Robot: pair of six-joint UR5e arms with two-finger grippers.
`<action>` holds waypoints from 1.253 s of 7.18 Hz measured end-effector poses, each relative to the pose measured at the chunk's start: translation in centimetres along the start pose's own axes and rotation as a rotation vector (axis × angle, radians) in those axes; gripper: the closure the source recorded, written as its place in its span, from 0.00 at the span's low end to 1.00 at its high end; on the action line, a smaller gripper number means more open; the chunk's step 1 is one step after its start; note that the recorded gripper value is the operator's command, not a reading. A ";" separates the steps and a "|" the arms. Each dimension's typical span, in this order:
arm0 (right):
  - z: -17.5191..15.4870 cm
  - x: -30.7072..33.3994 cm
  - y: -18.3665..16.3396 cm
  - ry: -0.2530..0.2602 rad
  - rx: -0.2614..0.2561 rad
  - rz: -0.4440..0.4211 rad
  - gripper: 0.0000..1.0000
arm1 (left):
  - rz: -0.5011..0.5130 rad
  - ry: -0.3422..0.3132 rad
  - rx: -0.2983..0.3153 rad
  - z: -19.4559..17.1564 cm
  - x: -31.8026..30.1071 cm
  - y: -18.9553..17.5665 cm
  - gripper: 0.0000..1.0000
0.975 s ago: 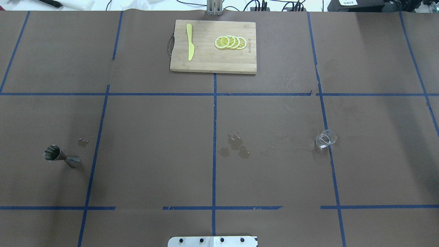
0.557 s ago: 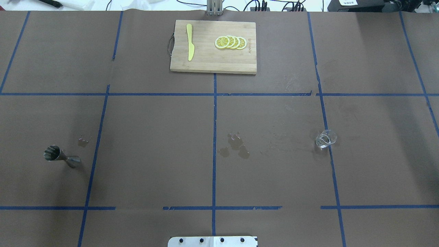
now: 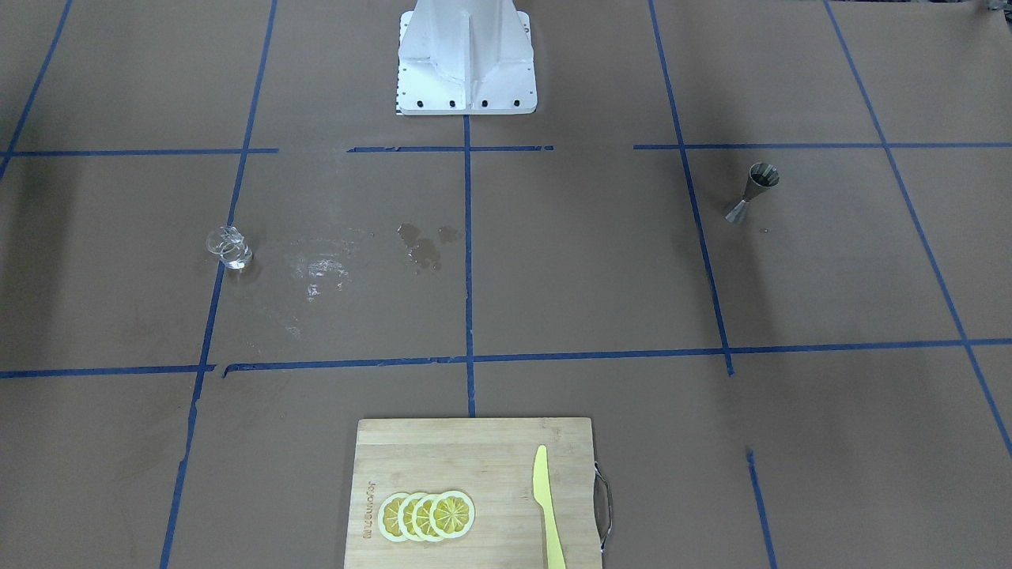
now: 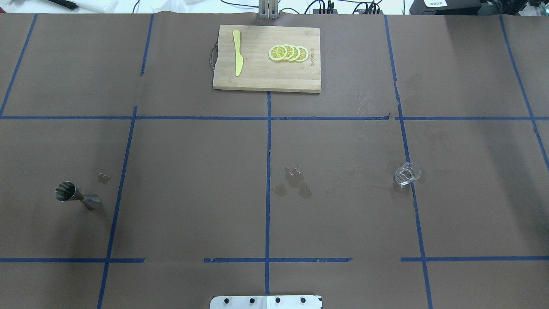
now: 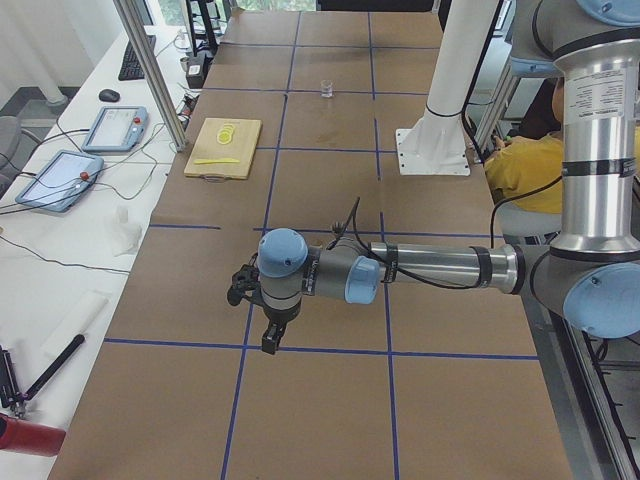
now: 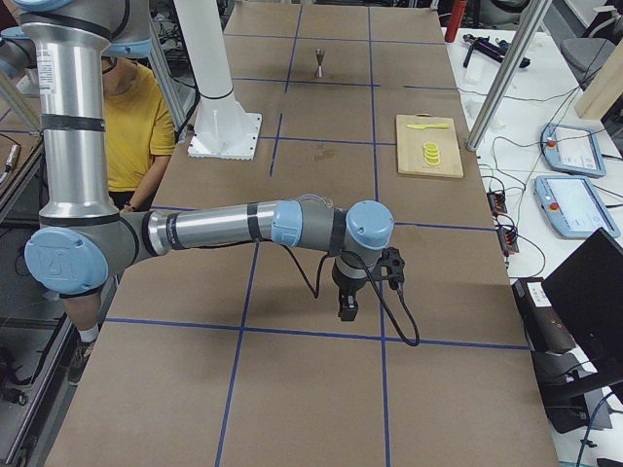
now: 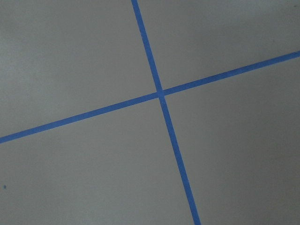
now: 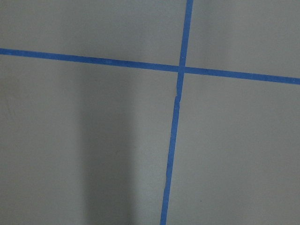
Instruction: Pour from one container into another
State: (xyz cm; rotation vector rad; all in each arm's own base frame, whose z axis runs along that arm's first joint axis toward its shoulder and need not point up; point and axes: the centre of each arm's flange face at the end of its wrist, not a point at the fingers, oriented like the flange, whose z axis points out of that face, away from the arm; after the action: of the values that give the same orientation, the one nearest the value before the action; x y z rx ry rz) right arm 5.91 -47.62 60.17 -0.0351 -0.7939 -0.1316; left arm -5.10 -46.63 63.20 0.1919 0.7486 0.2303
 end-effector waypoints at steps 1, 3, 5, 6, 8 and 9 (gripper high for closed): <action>0.2 -0.2 -0.1 -0.001 -0.002 -0.005 0.00 | -0.024 0.008 -0.030 0.2 0.2 0.1 0.00; 0.4 -0.2 0.0 -0.002 -0.005 -0.006 0.00 | -0.105 0.021 -0.109 -1.5 1.7 0.4 0.00; 0.7 -0.1 0.1 -0.001 -0.010 -0.004 0.00 | -0.151 0.023 -0.146 -3.2 2.6 1.1 0.00; 0.8 -0.1 0.1 0.000 -0.014 -0.007 0.00 | -0.151 0.021 -0.144 -3.3 2.4 1.3 0.00; 1.3 -0.7 -0.1 0.004 -0.012 -0.033 0.00 | -0.132 0.017 -0.125 -3.1 2.1 1.2 0.00; 1.5 -1.0 -0.3 0.012 -0.002 -0.056 0.00 | -0.123 0.016 -0.116 -2.8 1.8 1.0 0.00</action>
State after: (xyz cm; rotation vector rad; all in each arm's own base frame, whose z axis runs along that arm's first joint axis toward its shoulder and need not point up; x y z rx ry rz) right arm 4.13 -47.72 60.53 -0.0142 -0.7834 -0.1858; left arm -5.87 -44.89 60.24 0.0336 0.7575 0.1579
